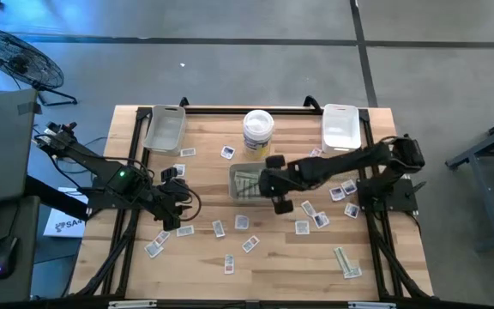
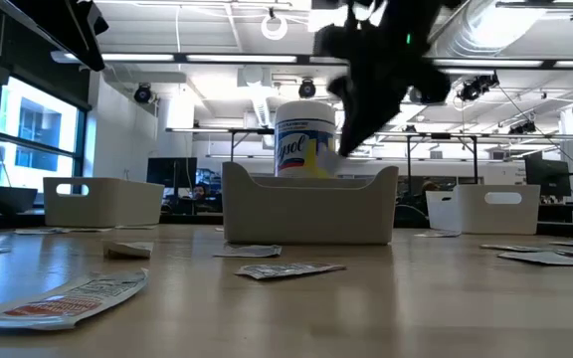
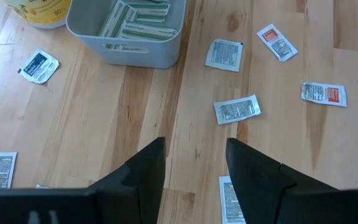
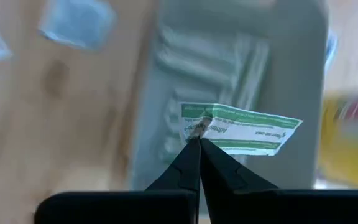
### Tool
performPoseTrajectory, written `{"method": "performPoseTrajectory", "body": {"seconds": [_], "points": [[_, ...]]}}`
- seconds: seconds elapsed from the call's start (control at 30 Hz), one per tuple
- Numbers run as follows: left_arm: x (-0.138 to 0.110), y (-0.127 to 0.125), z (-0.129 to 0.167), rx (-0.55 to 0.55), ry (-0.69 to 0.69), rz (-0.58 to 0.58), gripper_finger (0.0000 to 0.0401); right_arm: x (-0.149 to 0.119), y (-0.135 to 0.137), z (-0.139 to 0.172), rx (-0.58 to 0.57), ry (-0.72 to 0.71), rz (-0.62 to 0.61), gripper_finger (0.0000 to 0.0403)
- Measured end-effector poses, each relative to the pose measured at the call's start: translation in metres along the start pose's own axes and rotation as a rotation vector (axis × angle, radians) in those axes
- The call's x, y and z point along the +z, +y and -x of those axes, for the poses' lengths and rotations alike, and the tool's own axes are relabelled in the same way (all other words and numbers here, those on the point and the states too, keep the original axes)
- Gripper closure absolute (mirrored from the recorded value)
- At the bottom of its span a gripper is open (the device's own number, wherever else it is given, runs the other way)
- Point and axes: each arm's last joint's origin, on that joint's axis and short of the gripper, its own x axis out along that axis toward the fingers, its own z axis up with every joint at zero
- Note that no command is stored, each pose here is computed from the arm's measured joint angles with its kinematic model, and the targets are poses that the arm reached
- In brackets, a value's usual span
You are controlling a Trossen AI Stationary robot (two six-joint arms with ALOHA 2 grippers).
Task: Pick & Place First Aid Supplies
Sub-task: Put the bandage into the bottom gray bin
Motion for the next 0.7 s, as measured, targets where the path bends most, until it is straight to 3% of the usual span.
{"method": "performPoseTrajectory", "body": {"seconds": [0.17,0.33,0.53,0.7], "points": [[0.0,0.0,0.0,0.0,0.0,0.0,0.0235,-0.02,-0.009,-0.018,0.016,0.045,-0.1,0.04],[0.0,0.0,0.0,0.0,0.0,0.0,0.0235,-0.022,-0.006,-0.02,0.004,0.045,-0.131,0.0388],[0.0,0.0,0.0,0.0,0.0,0.0,0.0235,-0.007,0.003,-0.008,0.009,0.004,-0.132,0.0338],[0.0,0.0,0.0,0.0,0.0,0.0,0.0235,0.014,0.016,0.022,-0.01,0.007,-0.136,0.0304]]}}
